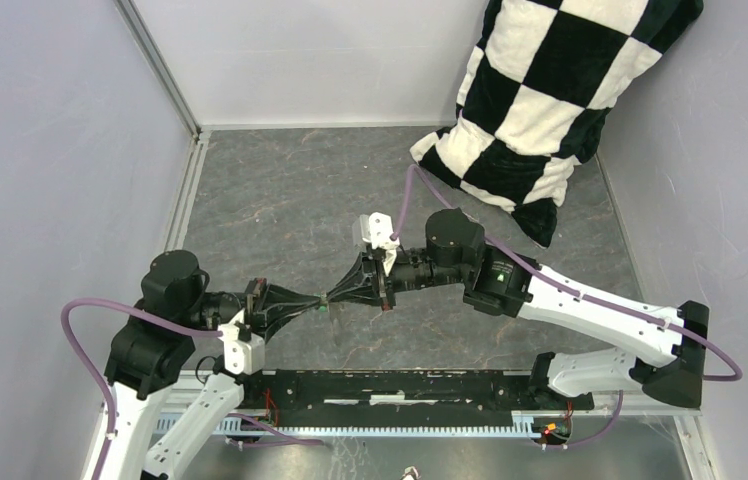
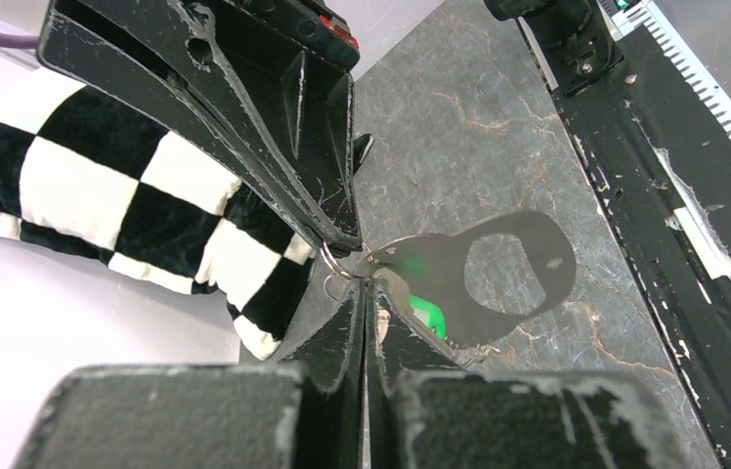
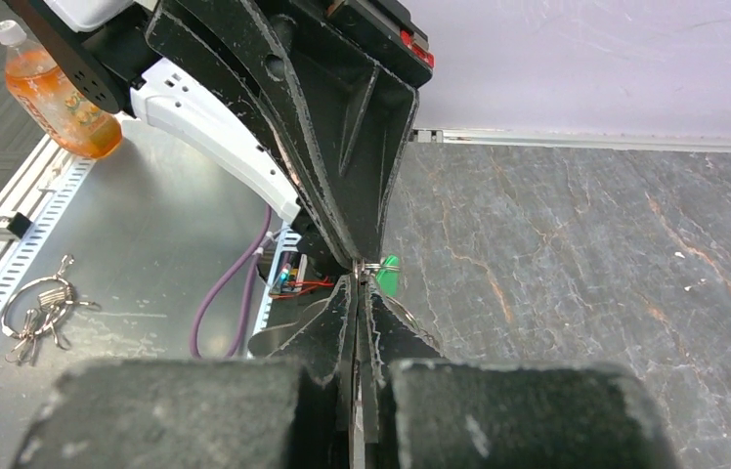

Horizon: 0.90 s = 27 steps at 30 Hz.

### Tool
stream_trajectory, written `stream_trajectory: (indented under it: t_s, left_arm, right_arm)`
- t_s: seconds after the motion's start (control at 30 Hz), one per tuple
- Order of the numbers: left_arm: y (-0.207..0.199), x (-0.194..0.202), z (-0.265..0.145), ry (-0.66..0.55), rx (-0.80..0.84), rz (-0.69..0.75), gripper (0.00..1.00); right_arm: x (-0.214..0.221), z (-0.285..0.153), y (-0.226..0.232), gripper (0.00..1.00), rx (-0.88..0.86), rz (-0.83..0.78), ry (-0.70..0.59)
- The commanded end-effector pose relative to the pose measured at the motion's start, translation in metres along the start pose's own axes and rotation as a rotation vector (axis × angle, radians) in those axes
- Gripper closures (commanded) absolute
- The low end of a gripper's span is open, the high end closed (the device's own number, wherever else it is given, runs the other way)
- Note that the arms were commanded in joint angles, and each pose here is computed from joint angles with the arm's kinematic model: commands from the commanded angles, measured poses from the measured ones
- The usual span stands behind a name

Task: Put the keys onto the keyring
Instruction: Adjust the key on the keyring.

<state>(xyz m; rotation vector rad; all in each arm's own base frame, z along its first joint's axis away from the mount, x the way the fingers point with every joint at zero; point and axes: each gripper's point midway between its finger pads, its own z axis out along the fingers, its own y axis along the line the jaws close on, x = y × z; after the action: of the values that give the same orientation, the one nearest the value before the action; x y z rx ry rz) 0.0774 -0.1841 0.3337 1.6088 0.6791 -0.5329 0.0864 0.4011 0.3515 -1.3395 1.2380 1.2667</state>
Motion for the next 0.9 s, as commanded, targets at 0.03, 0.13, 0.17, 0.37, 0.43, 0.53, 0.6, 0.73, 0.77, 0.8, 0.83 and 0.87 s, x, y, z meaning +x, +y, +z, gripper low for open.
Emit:
stream_trajectory:
  t_s: [0.03, 0.13, 0.17, 0.37, 0.43, 0.53, 0.6, 0.73, 0.77, 0.8, 0.83, 0.87]
  left_arm:
    - [-0.002, -0.010, -0.001, -0.034, 0.009, 0.053, 0.98]
    - [-0.003, -0.010, 0.000, -0.039, 0.012, 0.042, 0.98]
    - [-0.004, -0.010, 0.000, -0.042, 0.014, 0.037, 0.98]
    - [-0.006, -0.010, 0.000, -0.046, 0.017, 0.016, 0.98]
    - [-0.007, -0.009, 0.000, -0.043, 0.016, 0.011, 0.98]
    - [-0.007, -0.008, 0.000, -0.037, 0.013, 0.004, 0.98]
    - [-0.008, -0.009, 0.000, -0.038, 0.013, 0.002, 0.98]
    - [-0.009, -0.009, 0.000, -0.040, 0.014, -0.009, 0.98]
    - [-0.009, -0.009, -0.001, -0.040, 0.012, -0.006, 0.98]
    - [-0.008, -0.010, -0.001, -0.037, 0.009, -0.002, 0.98]
    - [-0.008, -0.010, -0.001, -0.036, 0.008, -0.001, 0.98]
    - [-0.007, -0.010, -0.002, -0.034, 0.006, 0.004, 0.98]
  right_arm:
    - [-0.033, -0.006, 0.001, 1.00, 0.018, -0.006, -0.168]
    - [-0.033, -0.005, 0.001, 0.99, 0.018, 0.016, -0.202]
    - [-0.035, -0.006, 0.001, 0.99, 0.021, 0.021, -0.219]
    - [-0.041, -0.013, 0.003, 0.99, 0.033, 0.039, -0.323]
    - [-0.040, -0.014, 0.002, 0.99, 0.039, 0.044, -0.334]
    - [-0.038, -0.016, 0.002, 0.99, 0.047, 0.050, -0.349]
    - [-0.036, -0.016, 0.003, 0.99, 0.046, 0.055, -0.349]
    - [-0.029, -0.016, -0.002, 0.99, 0.069, 0.058, -0.334]
    - [-0.028, -0.016, -0.002, 0.99, 0.073, 0.057, -0.328]
    - [-0.027, -0.017, -0.003, 0.99, 0.082, 0.056, -0.326]
    - [-0.026, -0.018, -0.004, 0.99, 0.088, 0.054, -0.326]
    - [-0.025, -0.018, -0.005, 0.99, 0.091, 0.053, -0.324]
